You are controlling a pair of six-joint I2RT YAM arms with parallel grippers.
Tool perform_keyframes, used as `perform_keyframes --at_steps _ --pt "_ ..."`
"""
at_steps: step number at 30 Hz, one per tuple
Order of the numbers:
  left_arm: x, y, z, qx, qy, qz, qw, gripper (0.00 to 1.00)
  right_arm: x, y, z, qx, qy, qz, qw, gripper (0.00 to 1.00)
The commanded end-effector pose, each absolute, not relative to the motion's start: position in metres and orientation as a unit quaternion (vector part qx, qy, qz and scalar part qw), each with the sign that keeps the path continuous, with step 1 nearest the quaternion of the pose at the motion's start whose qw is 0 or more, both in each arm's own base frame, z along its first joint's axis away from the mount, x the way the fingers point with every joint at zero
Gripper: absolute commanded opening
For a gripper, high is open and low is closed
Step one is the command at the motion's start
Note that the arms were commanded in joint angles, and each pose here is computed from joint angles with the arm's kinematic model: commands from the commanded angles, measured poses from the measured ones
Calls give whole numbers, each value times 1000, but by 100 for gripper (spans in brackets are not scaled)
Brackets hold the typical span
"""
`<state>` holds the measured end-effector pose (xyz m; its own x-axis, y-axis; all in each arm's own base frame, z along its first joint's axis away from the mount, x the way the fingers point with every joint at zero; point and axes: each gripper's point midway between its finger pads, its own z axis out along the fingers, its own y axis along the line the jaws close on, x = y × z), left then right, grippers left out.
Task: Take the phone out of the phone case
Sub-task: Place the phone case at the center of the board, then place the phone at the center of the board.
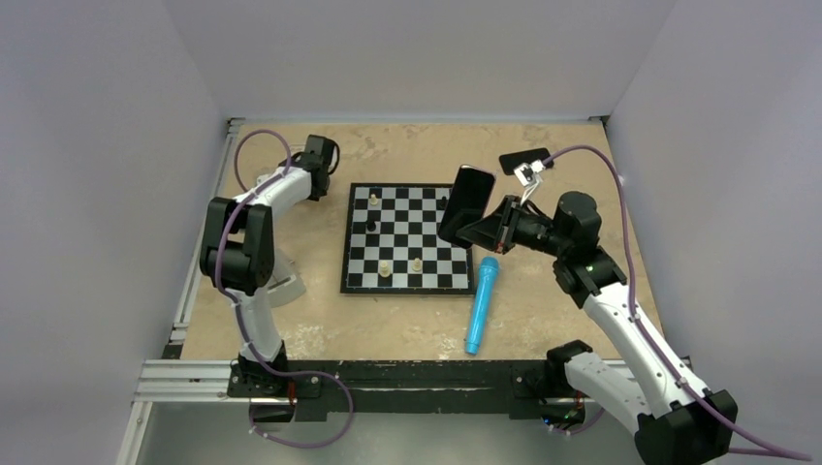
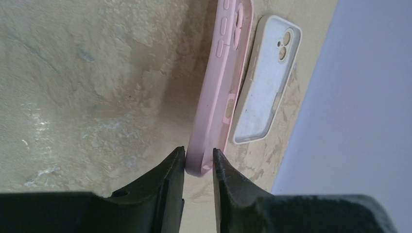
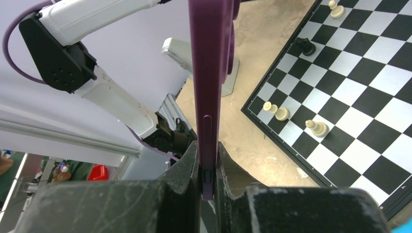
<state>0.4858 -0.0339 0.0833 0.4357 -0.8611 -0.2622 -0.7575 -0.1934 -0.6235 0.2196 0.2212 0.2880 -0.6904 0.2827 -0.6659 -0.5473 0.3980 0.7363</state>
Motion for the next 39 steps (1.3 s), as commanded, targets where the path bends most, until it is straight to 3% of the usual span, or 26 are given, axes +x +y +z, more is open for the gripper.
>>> perform_keyframes --at_steps 1,5,7,8,14,20,25,29,33,39 --pt "496 -45 98 -762 521 -144 358 39 220 223 307 -100 715 559 407 0" --pt "486 -52 105 -756 535 -156 342 64 220 221 310 -97 714 558 412 0" --pt "482 -53 110 -754 532 -172 346 97 221 221 313 -97 714 554 417 0" --pt "480 -52 114 -752 530 -178 349 100 221 221 315 -99 714 553 419 0" --pt "473 -67 148 -715 564 -224 348 100 236 212 307 -48 725 534 433 0" --pt "483 -110 208 -619 607 -343 361 100 286 188 277 49 740 497 451 0" --pt "486 -142 280 -449 671 -420 414 100 345 133 239 150 743 456 466 0" --pt "458 -179 328 -284 719 -465 431 96 376 76 213 254 720 434 479 0" --pt "419 -197 355 -142 740 -447 481 95 398 35 189 323 703 416 478 0" --pt "361 -188 367 13 746 -290 600 98 441 0 153 383 695 403 456 0"
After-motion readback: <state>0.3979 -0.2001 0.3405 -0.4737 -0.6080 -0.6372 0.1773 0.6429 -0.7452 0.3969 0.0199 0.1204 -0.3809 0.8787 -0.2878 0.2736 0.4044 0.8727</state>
